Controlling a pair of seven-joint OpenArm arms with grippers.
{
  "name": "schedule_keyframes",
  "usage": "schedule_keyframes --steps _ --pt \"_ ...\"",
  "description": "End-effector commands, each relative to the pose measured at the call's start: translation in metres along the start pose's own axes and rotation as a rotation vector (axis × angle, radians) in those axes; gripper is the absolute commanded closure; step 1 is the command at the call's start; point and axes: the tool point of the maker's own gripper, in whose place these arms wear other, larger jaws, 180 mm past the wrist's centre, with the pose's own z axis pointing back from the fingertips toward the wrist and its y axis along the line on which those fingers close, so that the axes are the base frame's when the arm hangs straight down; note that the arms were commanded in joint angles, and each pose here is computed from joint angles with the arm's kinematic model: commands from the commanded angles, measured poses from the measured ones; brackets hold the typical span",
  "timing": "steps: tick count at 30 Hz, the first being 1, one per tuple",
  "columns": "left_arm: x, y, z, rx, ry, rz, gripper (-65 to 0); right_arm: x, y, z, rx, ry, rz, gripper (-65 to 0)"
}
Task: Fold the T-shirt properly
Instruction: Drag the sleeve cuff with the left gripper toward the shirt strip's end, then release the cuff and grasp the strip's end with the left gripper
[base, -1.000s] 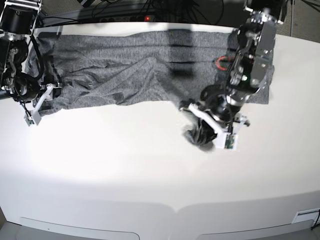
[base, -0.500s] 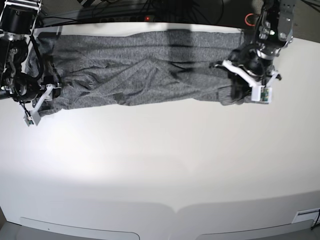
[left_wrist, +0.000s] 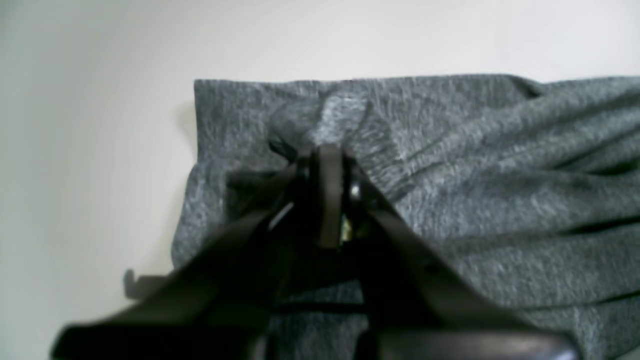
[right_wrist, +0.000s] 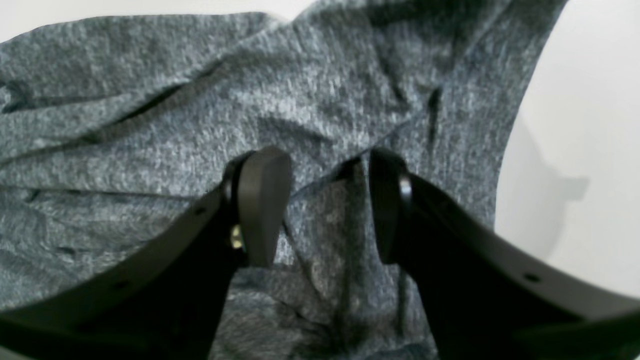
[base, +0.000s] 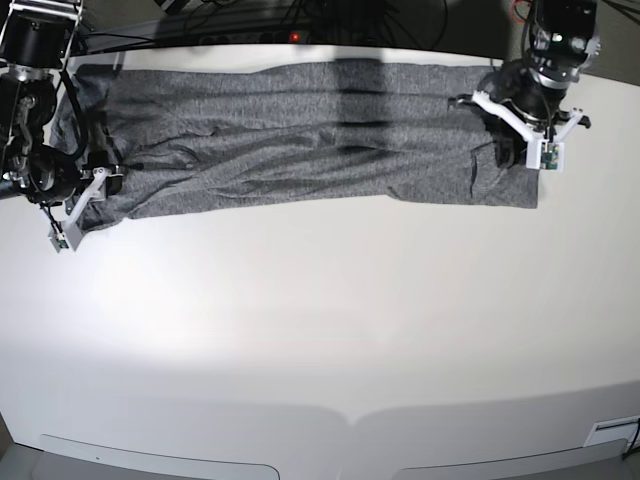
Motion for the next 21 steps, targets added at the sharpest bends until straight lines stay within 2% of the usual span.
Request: schedule_keyframes --steps 1,3,5,8,11,15,18,21 --pt "0.009 0.002 0.002 0.003 -0.024 -0.01 -7.4 0.014 -0.009 0.009 -0.019 -0.039 0.016 -29.3" --pt "0.007 0.002 0.002 0.003 -0.016 -0.011 -23.1 0.014 -0.009 0.009 -0.019 -0.038 0.016 -29.3" --pt "0.006 0.005 0.002 0.022 -0.01 -0.019 -32.5 0.014 -0.009 0.009 -0.019 -0.038 0.016 -29.3" --pt "0.004 0.027 0.004 0.142 0.001 0.025 -33.1 0.014 -0.009 0.009 -0.019 -0.037 0.016 -29.3" --pt "0.003 0.044 0.007 0.239 0.009 0.001 -33.1 0.014 -0.009 0.009 -0.019 -0.038 0.016 -29.3" --pt "0.01 0.046 0.007 0.25 -0.023 -0.035 -33.1 0.014 -0.009 0.009 -0.019 -0.038 0.016 -29.3" --pt "0.01 0.048 0.007 0.227 -0.004 -0.102 -33.1 0.014 -0.009 0.009 -0.019 -0.037 0.016 -29.3" --pt "0.012 0.071 0.012 0.239 0.02 -0.11 -33.1 0.014 -0.009 0.009 -0.02 -0.037 0.016 -29.3"
